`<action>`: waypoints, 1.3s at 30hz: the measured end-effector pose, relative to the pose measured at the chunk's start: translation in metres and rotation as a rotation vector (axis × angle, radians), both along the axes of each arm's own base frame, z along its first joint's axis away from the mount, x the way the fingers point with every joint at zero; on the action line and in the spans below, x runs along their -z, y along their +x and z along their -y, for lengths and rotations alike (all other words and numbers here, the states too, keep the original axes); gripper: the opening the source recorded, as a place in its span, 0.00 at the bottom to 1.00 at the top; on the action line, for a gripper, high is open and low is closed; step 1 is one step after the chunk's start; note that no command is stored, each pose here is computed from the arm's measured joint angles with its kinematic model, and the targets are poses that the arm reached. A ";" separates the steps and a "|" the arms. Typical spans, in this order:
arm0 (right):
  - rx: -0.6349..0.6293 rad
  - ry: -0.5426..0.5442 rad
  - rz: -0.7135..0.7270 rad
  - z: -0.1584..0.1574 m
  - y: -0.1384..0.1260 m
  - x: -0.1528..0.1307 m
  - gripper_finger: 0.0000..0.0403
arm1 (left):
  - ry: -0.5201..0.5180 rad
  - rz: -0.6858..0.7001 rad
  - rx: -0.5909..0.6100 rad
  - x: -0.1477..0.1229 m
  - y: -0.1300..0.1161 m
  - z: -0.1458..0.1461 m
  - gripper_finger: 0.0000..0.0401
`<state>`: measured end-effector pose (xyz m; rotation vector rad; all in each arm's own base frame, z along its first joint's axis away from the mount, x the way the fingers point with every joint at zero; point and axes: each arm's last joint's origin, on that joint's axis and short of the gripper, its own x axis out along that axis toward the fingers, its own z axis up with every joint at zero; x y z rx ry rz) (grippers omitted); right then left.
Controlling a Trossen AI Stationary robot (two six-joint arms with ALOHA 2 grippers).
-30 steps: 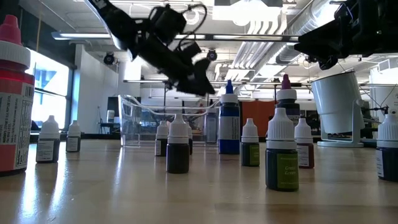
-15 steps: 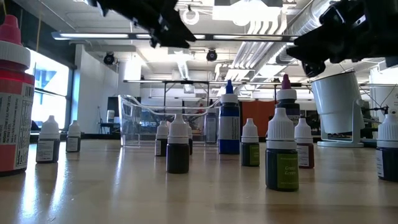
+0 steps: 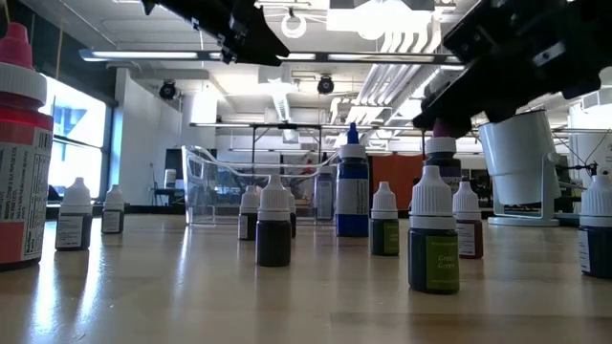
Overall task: Pick & Place food coloring
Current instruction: Put the large purple food coloring bottle into the transparent bin
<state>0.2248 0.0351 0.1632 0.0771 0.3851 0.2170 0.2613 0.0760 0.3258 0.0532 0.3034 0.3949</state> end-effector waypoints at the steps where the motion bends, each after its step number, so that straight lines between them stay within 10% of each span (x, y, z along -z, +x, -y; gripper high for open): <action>1: 0.031 -0.015 -0.010 -0.002 0.002 0.002 0.35 | 0.004 0.000 0.001 0.000 0.000 0.000 0.58; 39: 0.156 0.077 -0.063 -0.011 0.008 0.018 0.27 | 0.011 -0.003 0.002 0.000 0.000 0.000 0.58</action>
